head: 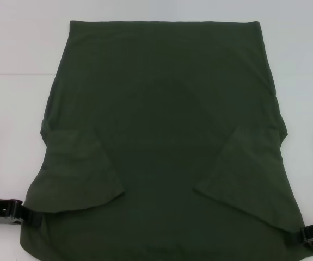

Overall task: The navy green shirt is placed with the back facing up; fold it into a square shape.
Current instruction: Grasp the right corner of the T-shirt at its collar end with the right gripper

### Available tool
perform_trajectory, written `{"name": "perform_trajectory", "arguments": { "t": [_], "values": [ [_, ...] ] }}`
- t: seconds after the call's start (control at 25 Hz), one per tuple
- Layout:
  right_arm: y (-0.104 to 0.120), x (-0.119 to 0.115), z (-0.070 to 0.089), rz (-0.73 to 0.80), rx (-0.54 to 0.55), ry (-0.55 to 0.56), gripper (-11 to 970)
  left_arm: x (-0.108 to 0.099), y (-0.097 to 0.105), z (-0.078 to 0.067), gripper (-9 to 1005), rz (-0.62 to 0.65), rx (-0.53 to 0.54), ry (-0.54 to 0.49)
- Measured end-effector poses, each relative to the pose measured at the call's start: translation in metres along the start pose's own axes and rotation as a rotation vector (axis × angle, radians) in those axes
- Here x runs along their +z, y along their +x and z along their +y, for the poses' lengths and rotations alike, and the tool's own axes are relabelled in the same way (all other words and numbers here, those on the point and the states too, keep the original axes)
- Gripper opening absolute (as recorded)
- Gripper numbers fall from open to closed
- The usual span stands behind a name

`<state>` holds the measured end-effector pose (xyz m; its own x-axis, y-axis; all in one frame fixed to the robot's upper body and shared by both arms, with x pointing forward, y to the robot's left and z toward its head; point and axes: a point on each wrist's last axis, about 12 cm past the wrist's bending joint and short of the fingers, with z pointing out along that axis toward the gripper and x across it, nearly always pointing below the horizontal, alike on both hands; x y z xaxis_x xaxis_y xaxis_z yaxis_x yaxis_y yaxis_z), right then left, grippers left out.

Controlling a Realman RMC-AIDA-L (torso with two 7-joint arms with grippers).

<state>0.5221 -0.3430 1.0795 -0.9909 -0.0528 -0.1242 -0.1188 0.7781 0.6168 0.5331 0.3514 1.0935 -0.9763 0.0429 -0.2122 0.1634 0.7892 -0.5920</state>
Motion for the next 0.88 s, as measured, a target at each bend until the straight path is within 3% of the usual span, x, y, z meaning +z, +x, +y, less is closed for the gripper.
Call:
{"name": "perform_trajectory", "arguments": {
  "t": [0.44, 0.88],
  "values": [
    [-0.005, 0.005, 0.005, 0.009, -0.021, 0.002, 745, 0.000, 0.000, 0.000, 33, -0.001, 0.000, 0.001],
    [-0.013, 0.019, 0.023, 0.031, -0.063, -0.034, 746, 0.000, 0.001, 0.000, 33, -0.001, -0.002, 0.002]
  ]
}}
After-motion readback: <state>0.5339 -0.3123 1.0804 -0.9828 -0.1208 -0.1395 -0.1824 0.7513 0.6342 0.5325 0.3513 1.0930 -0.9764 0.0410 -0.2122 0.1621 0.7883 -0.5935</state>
